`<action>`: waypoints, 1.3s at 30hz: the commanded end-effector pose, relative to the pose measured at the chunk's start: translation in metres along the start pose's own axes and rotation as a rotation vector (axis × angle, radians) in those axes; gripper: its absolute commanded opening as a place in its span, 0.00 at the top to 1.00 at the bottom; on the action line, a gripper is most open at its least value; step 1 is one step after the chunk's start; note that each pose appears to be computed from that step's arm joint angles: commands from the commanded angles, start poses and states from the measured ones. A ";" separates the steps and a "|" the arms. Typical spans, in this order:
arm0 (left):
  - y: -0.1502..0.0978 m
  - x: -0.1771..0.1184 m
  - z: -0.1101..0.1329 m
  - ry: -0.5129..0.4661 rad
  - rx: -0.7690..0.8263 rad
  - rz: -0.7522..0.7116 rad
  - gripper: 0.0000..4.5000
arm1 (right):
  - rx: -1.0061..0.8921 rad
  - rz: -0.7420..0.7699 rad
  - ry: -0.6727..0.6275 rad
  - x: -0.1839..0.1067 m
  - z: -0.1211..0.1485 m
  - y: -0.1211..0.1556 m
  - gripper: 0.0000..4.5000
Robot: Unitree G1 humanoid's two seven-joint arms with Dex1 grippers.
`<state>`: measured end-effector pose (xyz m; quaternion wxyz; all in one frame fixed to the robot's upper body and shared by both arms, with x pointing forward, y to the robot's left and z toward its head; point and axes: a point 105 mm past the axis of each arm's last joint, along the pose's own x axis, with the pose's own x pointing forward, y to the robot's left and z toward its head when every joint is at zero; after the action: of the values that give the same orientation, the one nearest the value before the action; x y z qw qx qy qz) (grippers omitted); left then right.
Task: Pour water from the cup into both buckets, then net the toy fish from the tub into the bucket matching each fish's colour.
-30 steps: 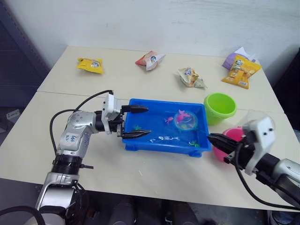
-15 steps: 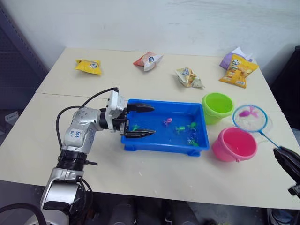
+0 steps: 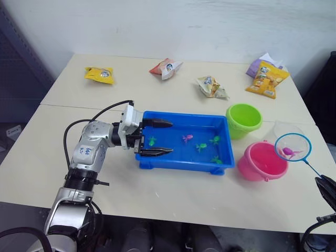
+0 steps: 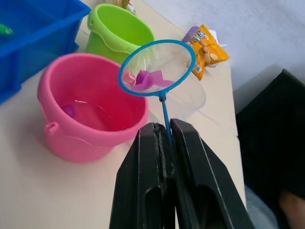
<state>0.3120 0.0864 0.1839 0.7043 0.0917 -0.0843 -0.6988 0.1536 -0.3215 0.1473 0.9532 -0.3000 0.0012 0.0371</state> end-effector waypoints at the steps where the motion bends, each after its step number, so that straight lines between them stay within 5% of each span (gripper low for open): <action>1: 0.001 0.000 0.010 -0.005 0.046 -0.002 0.01 | -0.243 -0.029 -0.025 0.001 0.003 -0.006 1.00; 6: 0.001 -0.002 0.010 -0.002 0.047 0.009 0.01 | -0.606 0.048 -0.091 0.002 0.001 0.003 1.00; 18: 0.001 -0.002 0.009 -0.007 0.050 0.035 0.01 | -0.991 0.034 -0.201 0.004 -0.001 0.020 1.00; 20: 0.002 -0.006 0.009 -0.002 0.047 0.053 0.01 | -0.884 -0.019 -0.232 0.007 0.012 0.013 1.00; 24: 0.003 -0.018 0.002 0.019 0.023 0.095 0.01 | -0.264 0.089 -0.331 0.022 0.042 0.033 1.00; 30: 0.004 -0.036 -0.007 0.060 -0.007 0.149 0.01 | 0.014 0.245 -0.437 0.048 0.101 0.041 1.00; 35: 0.005 -0.043 -0.009 0.086 -0.014 0.176 0.01 | 0.237 0.421 -0.190 0.085 0.100 0.074 1.00; 39: 0.003 -0.048 -0.011 0.095 -0.020 0.185 0.01 | 0.193 0.517 -0.020 0.107 0.091 0.101 1.00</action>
<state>0.3192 0.1318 0.1673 0.7698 0.1001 -0.0384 -0.6292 0.2480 -0.1883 0.1708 0.9437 -0.1813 0.0341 0.2745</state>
